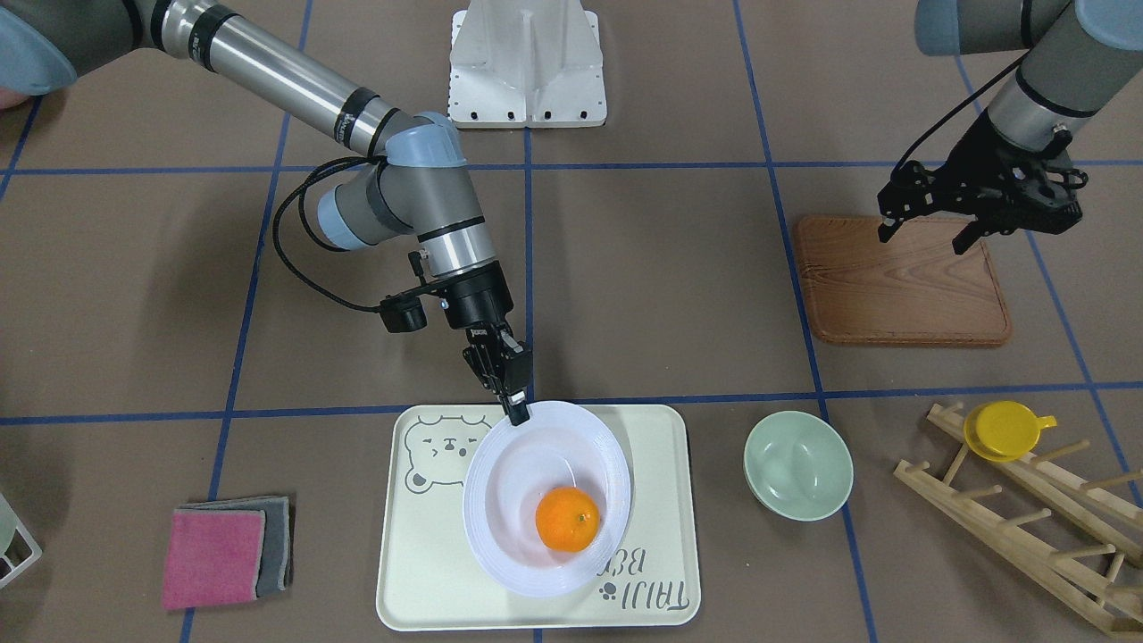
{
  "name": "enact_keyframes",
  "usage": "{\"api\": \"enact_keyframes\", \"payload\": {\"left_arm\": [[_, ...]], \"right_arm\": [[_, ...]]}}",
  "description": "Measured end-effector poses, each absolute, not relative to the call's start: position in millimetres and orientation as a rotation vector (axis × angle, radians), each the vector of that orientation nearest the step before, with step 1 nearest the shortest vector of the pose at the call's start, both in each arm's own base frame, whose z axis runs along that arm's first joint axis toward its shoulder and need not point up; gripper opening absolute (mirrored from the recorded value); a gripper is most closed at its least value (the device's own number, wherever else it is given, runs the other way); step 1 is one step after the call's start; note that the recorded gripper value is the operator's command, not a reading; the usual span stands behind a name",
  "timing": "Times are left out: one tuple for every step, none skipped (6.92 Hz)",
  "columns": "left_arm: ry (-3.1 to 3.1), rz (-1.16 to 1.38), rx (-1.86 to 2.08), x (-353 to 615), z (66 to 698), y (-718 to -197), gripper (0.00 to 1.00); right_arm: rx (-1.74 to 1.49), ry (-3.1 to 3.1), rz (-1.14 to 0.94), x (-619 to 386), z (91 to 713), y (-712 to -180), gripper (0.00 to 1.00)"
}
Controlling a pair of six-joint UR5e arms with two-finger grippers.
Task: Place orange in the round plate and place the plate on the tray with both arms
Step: 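Carry the plate onto the bear tray with right gripper while left arm withdraws, then open the right gripper and raise it away from the plate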
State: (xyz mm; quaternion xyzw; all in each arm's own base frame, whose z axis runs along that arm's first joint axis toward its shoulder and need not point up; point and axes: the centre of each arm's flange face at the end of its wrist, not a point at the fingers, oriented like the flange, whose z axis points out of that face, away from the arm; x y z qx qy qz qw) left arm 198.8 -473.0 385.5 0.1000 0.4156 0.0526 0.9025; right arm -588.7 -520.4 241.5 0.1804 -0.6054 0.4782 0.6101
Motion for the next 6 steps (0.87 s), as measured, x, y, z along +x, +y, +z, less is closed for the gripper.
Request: {"api": "enact_keyframes", "payload": {"left_arm": [[0.858, 0.108, 0.206, 198.3, 386.4, -472.8, 0.97], [0.858, 0.105, 0.206, 196.7, 386.8, -473.3, 0.97], [0.858, 0.101, 0.208, 194.4, 387.0, -474.1, 0.97], [0.857, 0.098, 0.209, 192.9, 387.2, -474.8, 0.97], [0.856, 0.096, 0.207, 192.5, 388.2, -475.3, 0.97], [0.854, 0.098, 0.208, 191.5, 389.5, -476.3, 0.97]], "right_arm": [[0.407, -1.374, 1.096, -589.8, 245.1, -522.0, 1.00], [0.385, -1.354, 1.043, -586.6, 246.9, -526.0, 1.00], [0.365, -1.313, 0.930, -576.3, 251.2, -530.5, 1.00], [0.342, -1.233, 0.770, -560.9, 257.1, -529.4, 1.00], [0.308, -1.138, 0.580, -538.5, 256.8, -522.8, 1.00], [0.268, -1.052, 0.387, -500.7, 253.7, -515.9, 1.00]]}}
